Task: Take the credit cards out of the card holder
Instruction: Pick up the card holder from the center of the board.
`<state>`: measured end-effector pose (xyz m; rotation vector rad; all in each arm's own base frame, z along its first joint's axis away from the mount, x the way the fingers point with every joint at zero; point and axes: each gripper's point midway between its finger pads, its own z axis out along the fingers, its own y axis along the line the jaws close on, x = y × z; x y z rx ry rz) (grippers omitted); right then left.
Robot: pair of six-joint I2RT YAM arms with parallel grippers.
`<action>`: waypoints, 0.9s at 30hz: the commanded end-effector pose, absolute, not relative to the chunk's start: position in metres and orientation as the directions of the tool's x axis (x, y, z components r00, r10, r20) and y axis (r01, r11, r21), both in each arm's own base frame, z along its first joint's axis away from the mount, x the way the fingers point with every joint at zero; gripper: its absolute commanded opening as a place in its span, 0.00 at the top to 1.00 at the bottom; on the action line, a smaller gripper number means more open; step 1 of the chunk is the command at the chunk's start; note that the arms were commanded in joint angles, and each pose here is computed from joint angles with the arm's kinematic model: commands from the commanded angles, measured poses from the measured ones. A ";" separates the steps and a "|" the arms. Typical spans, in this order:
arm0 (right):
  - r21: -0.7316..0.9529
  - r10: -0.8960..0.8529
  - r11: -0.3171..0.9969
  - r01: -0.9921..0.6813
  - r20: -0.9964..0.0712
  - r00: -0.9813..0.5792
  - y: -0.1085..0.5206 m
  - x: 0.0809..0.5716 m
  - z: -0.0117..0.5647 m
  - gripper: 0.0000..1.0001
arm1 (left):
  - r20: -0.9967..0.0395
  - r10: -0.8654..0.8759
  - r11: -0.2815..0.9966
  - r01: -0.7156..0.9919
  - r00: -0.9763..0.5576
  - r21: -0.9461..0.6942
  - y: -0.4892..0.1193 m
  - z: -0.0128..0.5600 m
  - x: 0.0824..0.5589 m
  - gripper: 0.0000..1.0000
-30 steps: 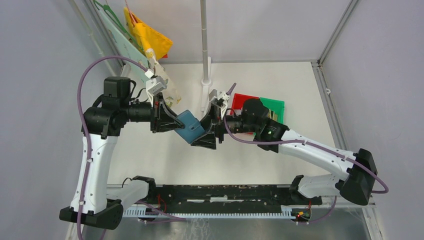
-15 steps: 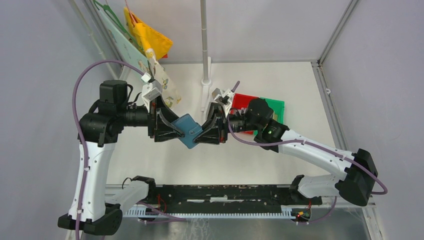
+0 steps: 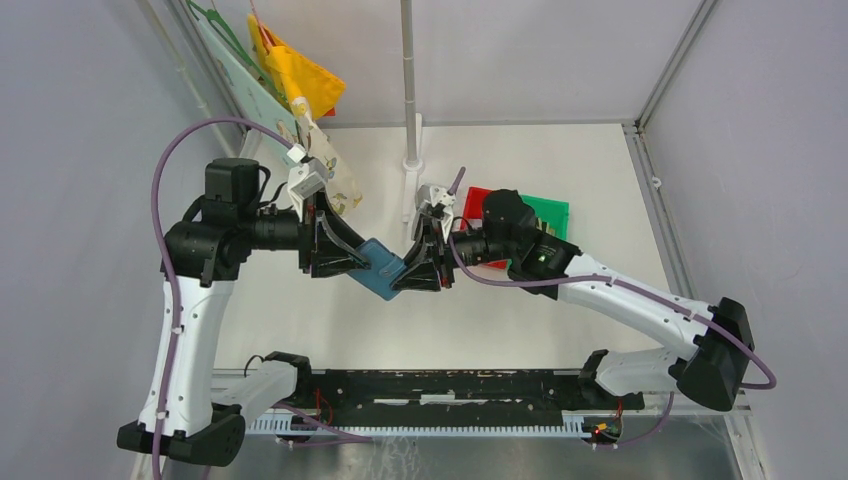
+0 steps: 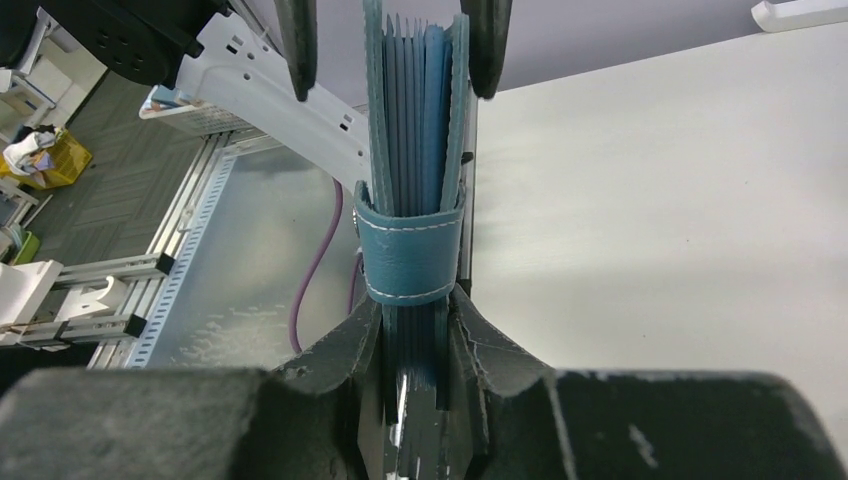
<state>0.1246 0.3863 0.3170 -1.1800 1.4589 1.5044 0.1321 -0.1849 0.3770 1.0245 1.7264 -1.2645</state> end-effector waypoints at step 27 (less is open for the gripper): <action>0.151 -0.034 -0.056 -0.987 -0.988 -0.149 0.395 0.134 0.363 0.33 | -0.908 0.119 0.218 0.903 -0.401 -0.370 -0.188 0.387 0.137 0.98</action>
